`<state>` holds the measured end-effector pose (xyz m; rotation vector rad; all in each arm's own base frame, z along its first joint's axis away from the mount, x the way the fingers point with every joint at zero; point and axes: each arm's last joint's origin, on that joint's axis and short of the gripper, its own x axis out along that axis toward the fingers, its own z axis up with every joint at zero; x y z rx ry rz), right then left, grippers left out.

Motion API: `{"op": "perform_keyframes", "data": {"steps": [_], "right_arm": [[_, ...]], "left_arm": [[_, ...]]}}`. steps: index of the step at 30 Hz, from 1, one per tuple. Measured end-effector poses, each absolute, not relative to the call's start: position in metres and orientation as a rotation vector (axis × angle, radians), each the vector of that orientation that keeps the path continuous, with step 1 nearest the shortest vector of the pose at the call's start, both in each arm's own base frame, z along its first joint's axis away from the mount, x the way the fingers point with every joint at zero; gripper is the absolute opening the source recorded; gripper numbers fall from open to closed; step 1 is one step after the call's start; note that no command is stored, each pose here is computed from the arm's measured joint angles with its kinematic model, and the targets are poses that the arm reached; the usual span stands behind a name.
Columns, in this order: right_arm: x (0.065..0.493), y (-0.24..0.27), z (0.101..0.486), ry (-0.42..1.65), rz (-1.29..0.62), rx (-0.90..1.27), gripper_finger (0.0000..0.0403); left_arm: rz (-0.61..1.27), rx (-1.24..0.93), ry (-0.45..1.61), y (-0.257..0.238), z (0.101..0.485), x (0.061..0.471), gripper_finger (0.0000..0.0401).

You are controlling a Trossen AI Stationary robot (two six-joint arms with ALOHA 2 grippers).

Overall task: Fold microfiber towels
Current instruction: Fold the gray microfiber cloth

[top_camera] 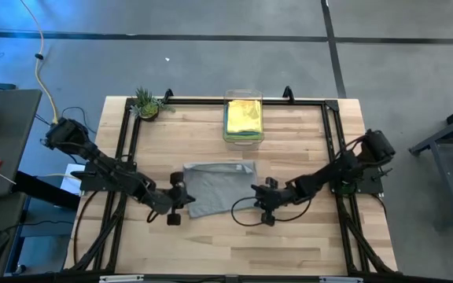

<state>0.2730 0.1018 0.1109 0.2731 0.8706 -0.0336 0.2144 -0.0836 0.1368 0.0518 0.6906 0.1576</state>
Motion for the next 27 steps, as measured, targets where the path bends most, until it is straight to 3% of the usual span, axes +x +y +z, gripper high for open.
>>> {"op": "perform_keyframes", "data": {"steps": [16, 27], "right_arm": [[0.249, 0.154, 0.113, 0.907, 0.057, 0.457, 0.0000], [0.256, 0.177, 0.142, 0.799, 0.165, 0.373, 0.0000]], "left_arm": [[0.137, 0.021, 0.649, -0.089, 0.136, 0.219, 0.0007], [0.073, 0.013, 0.612, -0.097, 0.118, 0.238, 0.0007]]}}
